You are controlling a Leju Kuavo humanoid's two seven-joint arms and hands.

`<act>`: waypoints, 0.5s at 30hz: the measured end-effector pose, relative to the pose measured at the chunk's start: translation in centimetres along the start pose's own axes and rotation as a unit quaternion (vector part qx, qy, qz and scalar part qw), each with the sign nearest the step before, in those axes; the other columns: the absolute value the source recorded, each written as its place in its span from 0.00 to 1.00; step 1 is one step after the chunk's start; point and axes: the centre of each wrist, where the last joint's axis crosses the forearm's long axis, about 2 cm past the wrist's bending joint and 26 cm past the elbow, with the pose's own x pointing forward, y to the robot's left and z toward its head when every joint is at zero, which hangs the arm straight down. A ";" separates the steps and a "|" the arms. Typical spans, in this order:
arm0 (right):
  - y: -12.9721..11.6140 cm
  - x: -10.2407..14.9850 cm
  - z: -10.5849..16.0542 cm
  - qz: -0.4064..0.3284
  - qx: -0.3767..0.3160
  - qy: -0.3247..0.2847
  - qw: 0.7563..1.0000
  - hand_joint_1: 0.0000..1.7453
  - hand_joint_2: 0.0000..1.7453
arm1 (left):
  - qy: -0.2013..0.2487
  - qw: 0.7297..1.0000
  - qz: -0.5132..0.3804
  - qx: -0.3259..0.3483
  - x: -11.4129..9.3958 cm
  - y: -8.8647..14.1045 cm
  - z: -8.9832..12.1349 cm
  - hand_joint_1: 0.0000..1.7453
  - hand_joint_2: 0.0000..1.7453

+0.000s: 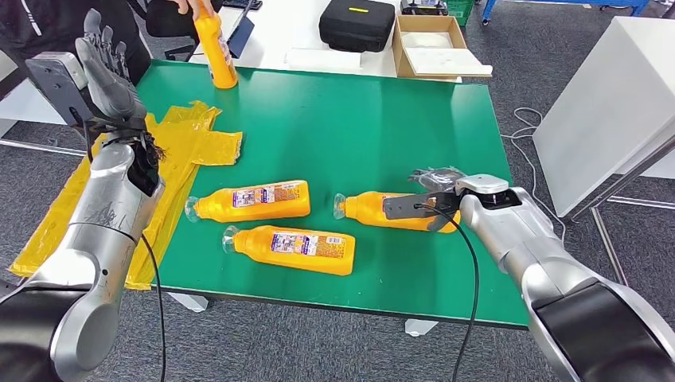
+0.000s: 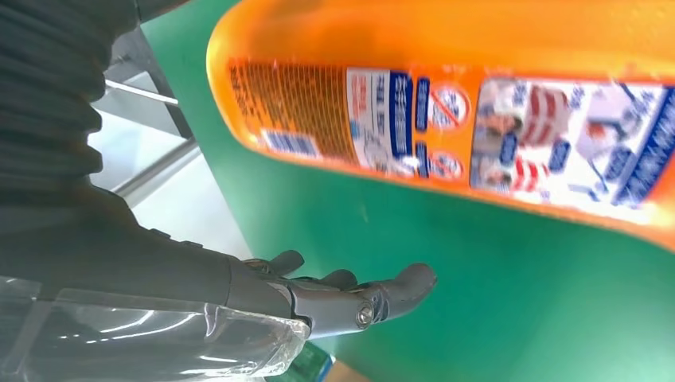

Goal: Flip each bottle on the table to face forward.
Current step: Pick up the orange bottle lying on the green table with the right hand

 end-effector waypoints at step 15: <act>5.8 -0.7 -1.1 -0.016 0.047 0.033 0.998 0.00 1.00 | 0.000 1.000 -0.003 0.005 -0.4 0.1 0.3 0.00 0.00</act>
